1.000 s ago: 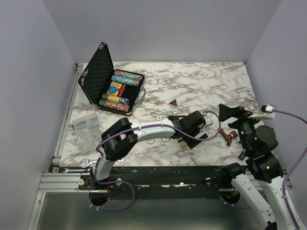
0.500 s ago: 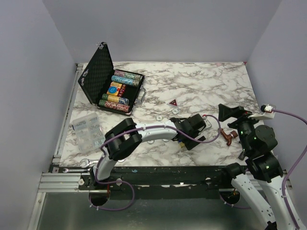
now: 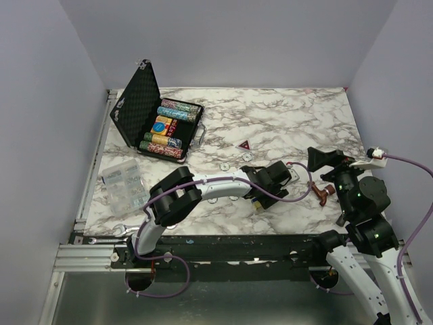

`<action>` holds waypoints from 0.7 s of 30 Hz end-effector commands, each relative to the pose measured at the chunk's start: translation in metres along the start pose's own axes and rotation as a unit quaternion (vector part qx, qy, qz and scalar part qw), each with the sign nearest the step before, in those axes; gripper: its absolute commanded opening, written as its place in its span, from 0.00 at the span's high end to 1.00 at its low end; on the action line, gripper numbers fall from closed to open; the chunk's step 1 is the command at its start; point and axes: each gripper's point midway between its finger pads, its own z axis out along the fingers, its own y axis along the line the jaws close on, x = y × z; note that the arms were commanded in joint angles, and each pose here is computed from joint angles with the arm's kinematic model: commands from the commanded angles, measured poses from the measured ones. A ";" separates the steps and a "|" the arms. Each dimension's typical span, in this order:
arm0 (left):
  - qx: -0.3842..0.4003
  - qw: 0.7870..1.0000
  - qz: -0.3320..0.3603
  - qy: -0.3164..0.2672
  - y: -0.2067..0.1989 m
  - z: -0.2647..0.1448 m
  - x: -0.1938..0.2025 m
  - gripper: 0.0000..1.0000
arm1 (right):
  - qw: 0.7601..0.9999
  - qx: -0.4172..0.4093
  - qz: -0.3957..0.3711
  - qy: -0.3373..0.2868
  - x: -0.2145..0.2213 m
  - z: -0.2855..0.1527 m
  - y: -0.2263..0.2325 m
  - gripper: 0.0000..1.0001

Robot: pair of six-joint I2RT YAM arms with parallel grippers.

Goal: Pack up texas hold em set

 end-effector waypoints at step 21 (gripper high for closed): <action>-0.109 0.979 -0.157 -0.073 0.096 -0.109 0.003 0.74 | 1.000 0.024 -0.007 -0.003 0.005 0.003 -0.011 0.00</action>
